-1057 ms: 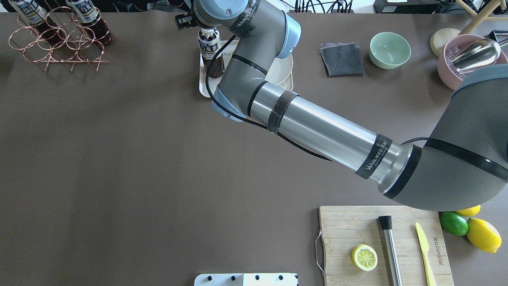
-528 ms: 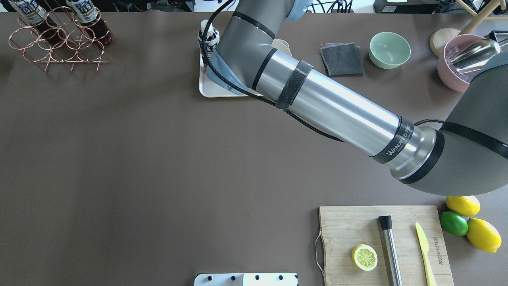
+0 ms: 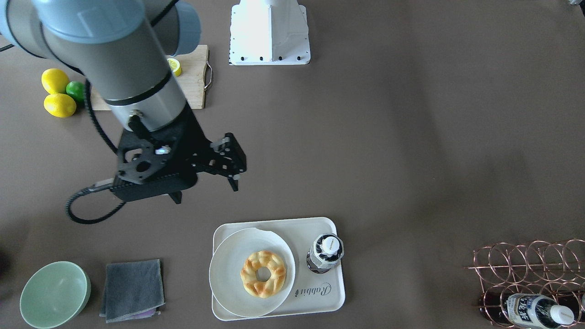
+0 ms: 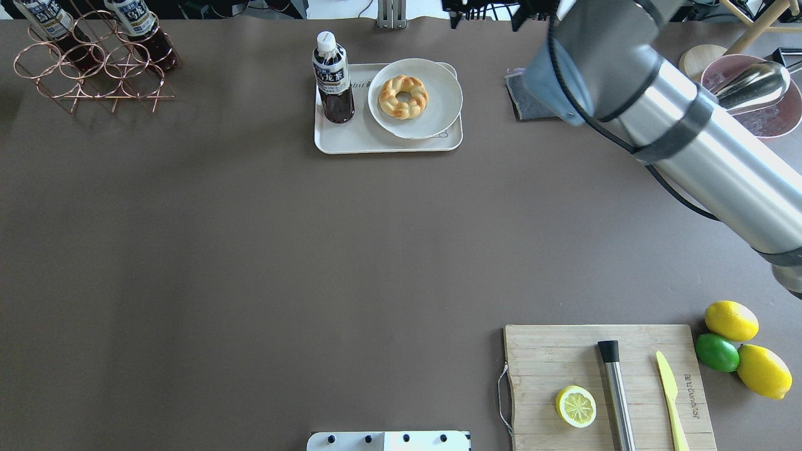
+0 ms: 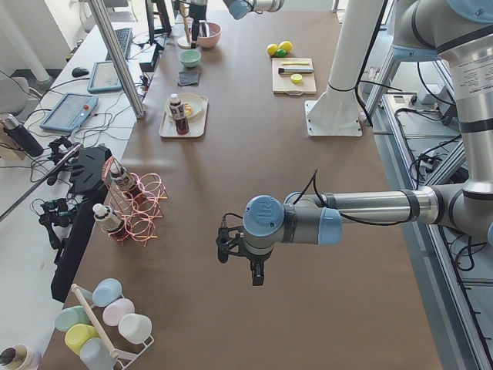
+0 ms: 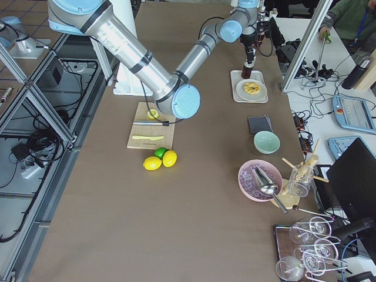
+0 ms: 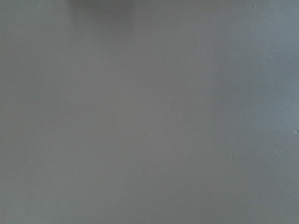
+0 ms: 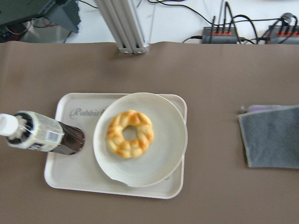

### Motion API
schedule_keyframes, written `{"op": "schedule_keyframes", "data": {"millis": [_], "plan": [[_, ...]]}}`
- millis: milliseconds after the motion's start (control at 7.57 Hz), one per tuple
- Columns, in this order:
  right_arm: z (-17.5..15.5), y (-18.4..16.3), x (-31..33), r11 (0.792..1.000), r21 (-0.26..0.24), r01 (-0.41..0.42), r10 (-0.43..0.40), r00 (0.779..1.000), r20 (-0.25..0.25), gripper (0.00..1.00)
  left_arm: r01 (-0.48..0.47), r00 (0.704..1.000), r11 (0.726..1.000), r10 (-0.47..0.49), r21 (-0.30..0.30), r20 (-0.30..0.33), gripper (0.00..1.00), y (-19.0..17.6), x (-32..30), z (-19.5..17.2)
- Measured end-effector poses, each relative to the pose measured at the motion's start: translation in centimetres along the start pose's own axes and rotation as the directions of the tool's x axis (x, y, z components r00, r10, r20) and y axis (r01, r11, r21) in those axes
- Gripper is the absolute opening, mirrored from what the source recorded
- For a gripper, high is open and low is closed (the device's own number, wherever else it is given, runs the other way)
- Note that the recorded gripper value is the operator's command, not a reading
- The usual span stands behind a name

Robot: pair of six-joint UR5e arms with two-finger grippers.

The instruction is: Place tea on tray

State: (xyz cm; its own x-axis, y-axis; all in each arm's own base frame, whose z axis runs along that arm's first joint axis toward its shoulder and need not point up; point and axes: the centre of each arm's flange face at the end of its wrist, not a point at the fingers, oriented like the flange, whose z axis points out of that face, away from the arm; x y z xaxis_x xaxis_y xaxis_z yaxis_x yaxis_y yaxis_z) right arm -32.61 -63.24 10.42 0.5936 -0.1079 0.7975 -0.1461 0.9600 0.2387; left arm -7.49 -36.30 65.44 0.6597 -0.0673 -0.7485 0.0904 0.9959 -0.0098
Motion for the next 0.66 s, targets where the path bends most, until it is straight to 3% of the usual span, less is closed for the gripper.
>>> {"op": "schedule_keyframes", "data": {"millis": [396, 660], "plan": [[-2.4, 9.9, 22.9, 0.995, -0.051, -0.084, 0.077, 0.990, -0.122, 1.00, -0.016, 1.000, 1.000, 0.016, -0.027, 0.007, 0.98, 0.0, 0.4, 1.0], [-3.9, 16.5, 38.5, 0.987, -0.161, -0.026, -0.005, 0.983, -0.185, 1.00, -0.033, 0.999, 0.998, 0.034, -0.044, 0.014, 0.98, -0.3, 1.1, 1.7]]}}
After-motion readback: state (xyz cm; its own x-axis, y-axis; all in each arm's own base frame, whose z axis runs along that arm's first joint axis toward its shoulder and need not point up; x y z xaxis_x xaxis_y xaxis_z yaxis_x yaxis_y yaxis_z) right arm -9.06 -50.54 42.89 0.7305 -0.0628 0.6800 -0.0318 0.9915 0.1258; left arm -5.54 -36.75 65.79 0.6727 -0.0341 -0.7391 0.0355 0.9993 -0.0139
